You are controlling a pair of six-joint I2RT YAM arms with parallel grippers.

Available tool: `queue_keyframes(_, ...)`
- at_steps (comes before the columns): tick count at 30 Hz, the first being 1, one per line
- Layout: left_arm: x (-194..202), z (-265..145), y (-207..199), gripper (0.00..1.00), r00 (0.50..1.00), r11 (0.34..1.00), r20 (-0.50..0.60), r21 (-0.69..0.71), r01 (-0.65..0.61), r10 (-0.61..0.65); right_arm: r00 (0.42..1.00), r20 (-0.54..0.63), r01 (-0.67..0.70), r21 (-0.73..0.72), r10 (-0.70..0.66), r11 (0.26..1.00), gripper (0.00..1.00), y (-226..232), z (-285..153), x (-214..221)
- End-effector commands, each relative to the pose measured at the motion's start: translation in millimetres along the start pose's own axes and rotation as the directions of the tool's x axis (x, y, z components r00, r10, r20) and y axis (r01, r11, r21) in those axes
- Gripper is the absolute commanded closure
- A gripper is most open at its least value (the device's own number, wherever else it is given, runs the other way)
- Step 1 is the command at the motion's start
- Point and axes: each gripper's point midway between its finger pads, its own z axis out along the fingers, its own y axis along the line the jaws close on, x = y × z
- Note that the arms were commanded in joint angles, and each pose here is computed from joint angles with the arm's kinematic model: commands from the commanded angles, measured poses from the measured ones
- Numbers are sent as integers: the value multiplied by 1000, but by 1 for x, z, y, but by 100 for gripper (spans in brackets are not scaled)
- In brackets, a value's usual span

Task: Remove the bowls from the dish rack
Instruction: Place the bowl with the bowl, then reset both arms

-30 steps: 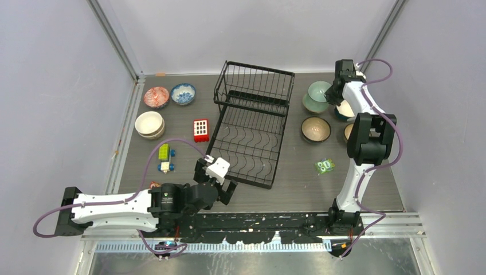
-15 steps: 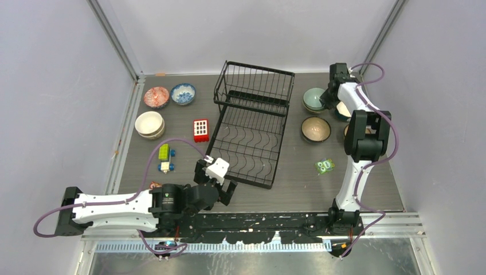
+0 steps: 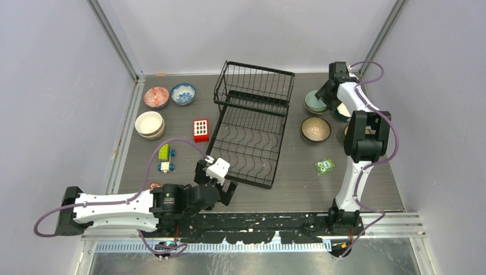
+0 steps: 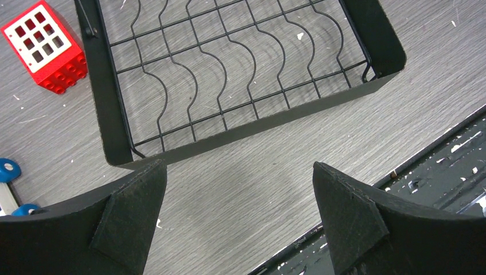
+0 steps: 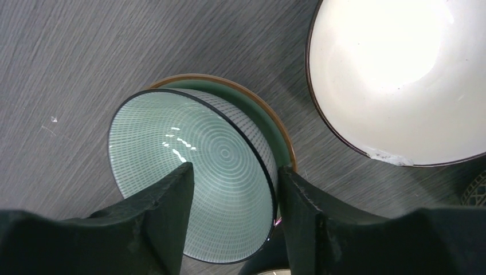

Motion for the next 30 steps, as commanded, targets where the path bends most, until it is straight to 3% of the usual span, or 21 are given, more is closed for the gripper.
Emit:
queue_keyframes(1, -10, -1, -6, 0, 999, 999, 22, 13, 42, -42, 995, 99, 12, 2, -12, 1000, 37, -2, -41, -33)
queue_keyframes(6, -10, -3, -8, 0, 999, 999, 6, 24, 47, -47, 992, 126, 23, 26, -27, 999, 30, -9, -54, -38)
queue_keyframes(16, -6, -6, -4, 0, 998, 998, -20, 5, 65, -65, 986, 165, 7, 24, -11, 1000, 30, -16, -78, -44)
queue_keyframes(24, -28, -6, 12, 0, 979, 972, 62, -120, 201, -194, 946, 299, -51, -249, 126, 967, 29, 2, -177, -44)
queue_keyframes(30, -29, -2, 12, 0, 929, 909, 91, -192, 371, -360, 927, 355, 40, -418, 123, 908, 29, 3, -245, -3)
